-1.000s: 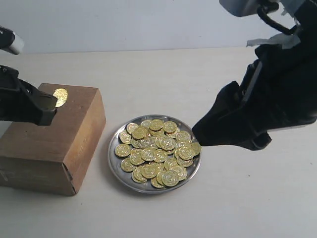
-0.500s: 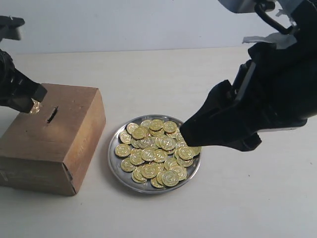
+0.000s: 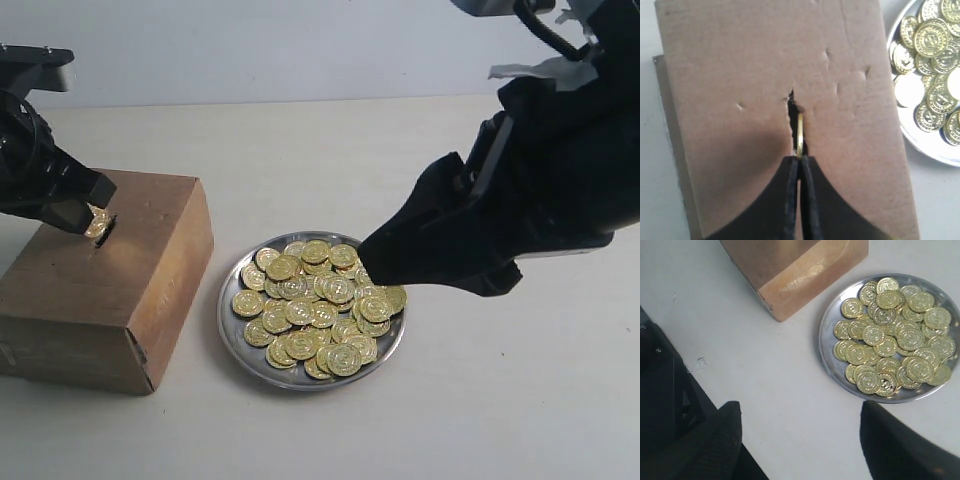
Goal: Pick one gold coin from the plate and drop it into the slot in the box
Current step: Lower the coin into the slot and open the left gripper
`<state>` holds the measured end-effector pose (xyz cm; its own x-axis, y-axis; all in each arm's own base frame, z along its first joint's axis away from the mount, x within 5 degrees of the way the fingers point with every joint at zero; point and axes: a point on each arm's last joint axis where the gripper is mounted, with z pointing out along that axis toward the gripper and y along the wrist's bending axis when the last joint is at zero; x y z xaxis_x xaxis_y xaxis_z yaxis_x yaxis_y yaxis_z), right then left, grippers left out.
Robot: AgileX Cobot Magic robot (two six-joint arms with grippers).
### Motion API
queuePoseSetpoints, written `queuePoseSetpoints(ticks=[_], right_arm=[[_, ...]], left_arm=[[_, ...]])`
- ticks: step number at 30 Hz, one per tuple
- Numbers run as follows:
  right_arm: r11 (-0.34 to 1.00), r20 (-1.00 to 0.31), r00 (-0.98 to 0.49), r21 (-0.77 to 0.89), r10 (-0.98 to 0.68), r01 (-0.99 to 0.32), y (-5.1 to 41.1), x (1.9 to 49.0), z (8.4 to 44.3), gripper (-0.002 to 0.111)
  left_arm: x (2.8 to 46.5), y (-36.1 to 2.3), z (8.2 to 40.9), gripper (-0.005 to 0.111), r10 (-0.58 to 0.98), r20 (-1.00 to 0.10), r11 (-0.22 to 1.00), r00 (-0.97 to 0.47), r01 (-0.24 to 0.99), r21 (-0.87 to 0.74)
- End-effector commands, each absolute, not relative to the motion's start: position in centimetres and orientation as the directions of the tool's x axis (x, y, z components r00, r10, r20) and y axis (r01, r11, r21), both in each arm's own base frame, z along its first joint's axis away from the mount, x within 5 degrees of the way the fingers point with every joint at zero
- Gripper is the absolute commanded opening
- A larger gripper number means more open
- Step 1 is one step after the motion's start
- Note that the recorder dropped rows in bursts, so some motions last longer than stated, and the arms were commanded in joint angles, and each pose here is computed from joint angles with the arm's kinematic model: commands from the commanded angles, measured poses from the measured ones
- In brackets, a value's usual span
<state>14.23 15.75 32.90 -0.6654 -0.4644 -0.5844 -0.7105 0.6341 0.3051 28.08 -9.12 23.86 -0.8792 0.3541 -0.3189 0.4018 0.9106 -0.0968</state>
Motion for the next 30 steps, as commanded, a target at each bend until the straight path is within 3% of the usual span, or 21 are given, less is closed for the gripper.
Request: queuePoseSetpoints(ticks=[1, 27, 30], right_arm=[[0.631, -0.601, -0.656, 0.302, -0.456, -0.715, 15.68, 14.19, 33.07, 0.064], [0.63, -0.6, -0.656, 0.302, -0.457, -0.715, 15.67, 14.18, 33.06, 0.064], [0.63, -0.6, -0.656, 0.302, -0.457, -0.715, 15.67, 14.18, 33.06, 0.064]], left_arm=[[28.33, -9.22, 23.96, 0.0, 0.356, -0.337, 0.906, -0.871, 0.41, -0.103], [28.67, -9.28, 23.4, 0.0, 0.356, -0.332, 0.907, -0.874, 0.408, -0.101], [28.69, -9.28, 23.41, 0.009, 0.355, -0.333, 0.907, -0.873, 0.408, -0.101]])
